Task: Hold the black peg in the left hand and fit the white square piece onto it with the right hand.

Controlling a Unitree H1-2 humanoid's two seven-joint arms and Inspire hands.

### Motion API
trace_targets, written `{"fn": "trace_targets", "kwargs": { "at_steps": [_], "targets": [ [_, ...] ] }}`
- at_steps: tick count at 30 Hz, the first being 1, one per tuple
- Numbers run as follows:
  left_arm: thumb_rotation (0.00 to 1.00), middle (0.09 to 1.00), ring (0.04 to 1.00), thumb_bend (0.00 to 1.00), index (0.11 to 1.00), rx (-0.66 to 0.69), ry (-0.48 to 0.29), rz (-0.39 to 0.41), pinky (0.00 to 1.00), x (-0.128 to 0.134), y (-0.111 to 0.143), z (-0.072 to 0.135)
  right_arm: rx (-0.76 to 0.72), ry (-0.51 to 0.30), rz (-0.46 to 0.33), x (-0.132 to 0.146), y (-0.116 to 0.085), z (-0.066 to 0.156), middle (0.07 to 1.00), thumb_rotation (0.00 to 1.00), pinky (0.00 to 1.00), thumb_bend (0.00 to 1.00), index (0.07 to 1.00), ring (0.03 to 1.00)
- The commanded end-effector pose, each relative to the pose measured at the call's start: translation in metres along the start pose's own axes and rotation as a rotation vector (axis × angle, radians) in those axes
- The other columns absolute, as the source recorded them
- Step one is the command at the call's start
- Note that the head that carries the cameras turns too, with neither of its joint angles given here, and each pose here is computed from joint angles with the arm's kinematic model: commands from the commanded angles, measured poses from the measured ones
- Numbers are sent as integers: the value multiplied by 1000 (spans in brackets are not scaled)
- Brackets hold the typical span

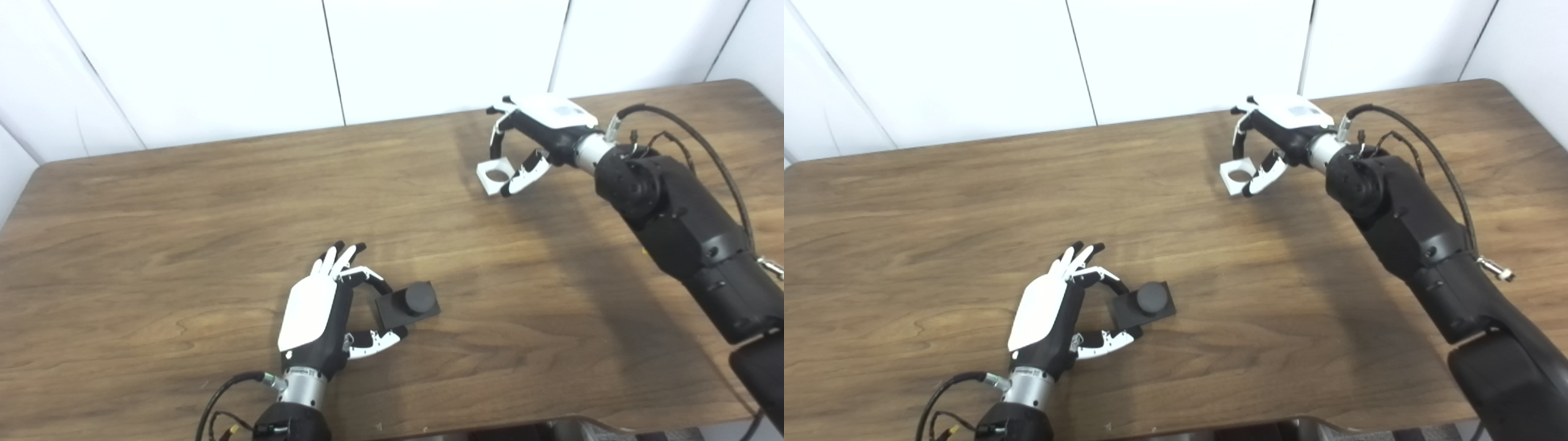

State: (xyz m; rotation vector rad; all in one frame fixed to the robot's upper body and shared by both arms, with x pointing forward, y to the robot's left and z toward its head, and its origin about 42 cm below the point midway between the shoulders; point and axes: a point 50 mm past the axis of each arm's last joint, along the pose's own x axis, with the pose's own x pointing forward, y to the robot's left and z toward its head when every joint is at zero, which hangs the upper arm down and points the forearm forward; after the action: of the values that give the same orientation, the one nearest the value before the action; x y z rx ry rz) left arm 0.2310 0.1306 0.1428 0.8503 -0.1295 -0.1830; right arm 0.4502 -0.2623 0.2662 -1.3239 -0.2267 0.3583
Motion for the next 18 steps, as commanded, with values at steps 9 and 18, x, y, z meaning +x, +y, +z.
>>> {"fn": "trace_targets", "kwargs": {
  "at_steps": [9, 18],
  "targets": [
    [86, 939, 1000, 490, 492, 4, 4, 7, 999, 5, 1, 3, -32, -161, -43, -35, -40, 48, 934, 143, 943, 525, 492, 1000],
    [85, 939, 1000, 490, 491, 8, 14, 8, 992, 8, 1, -2, -30, -271, -8, -69, -47, 91, 928, 143, 940, 525, 491, 1000]
  ]
}}
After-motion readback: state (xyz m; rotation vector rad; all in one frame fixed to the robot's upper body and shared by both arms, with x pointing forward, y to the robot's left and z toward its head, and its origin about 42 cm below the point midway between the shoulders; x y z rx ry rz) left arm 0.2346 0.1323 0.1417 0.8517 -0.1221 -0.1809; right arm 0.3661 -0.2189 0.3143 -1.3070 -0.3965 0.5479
